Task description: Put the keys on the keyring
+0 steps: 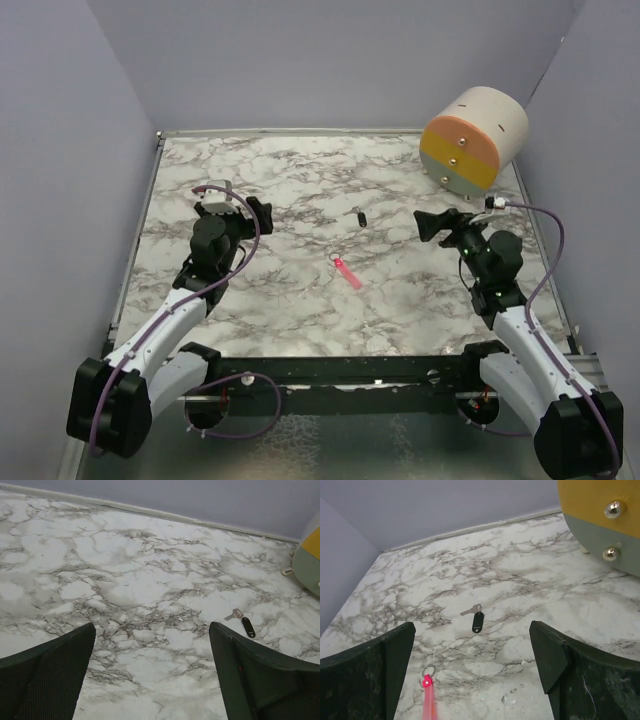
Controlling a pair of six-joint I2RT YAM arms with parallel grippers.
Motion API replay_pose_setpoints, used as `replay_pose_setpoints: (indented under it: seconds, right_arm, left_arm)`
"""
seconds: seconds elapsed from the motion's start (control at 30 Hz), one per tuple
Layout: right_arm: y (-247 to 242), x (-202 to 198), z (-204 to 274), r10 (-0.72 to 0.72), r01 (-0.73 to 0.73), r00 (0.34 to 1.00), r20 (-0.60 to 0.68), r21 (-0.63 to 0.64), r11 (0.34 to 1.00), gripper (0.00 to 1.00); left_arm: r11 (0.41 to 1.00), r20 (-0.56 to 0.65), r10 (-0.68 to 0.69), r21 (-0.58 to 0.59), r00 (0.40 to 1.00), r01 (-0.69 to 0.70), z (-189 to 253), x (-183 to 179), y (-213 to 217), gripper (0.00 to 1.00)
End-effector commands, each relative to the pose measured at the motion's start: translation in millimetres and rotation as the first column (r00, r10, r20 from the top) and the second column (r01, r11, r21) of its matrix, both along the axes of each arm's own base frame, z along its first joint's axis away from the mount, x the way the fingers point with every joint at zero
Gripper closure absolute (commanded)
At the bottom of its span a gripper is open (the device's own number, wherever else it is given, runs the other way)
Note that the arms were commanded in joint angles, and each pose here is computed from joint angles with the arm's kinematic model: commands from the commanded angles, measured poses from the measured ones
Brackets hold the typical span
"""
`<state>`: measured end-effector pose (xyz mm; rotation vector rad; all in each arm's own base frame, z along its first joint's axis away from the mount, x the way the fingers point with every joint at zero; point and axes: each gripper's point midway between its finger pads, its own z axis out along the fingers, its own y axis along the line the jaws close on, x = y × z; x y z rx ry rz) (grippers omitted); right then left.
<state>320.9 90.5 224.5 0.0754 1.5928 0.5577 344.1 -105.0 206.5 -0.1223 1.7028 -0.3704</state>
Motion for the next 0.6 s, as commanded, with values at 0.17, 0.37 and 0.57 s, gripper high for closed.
replay_pose_setpoints:
  seconds: [0.17, 0.37, 0.57]
  right_arm:
    - [12.8, -7.5, 11.0, 0.075, -0.077, 0.997, 0.031, 0.059, 0.995, 0.0]
    - [10.8, -3.8, 2.9, 0.064, -0.064, 0.998, 0.003, 0.04, 0.997, 0.0]
    - [30.8, 8.7, -27.8, 0.185, -0.19, 0.968, -0.169, -0.014, 0.982, 0.03]
  left_arm:
    - [0.997, 0.068, 0.019, -0.078, 0.998, -0.014, 13.4, -25.3, 8.9, 0.01]
    - [0.997, 0.084, 0.054, -0.066, 0.995, -0.048, 18.0, -33.6, 19.2, 0.01]
    - [0.996, -0.032, -0.081, -0.033, 0.996, 0.08, -1.6, -27.1, -8.2, 0.01]
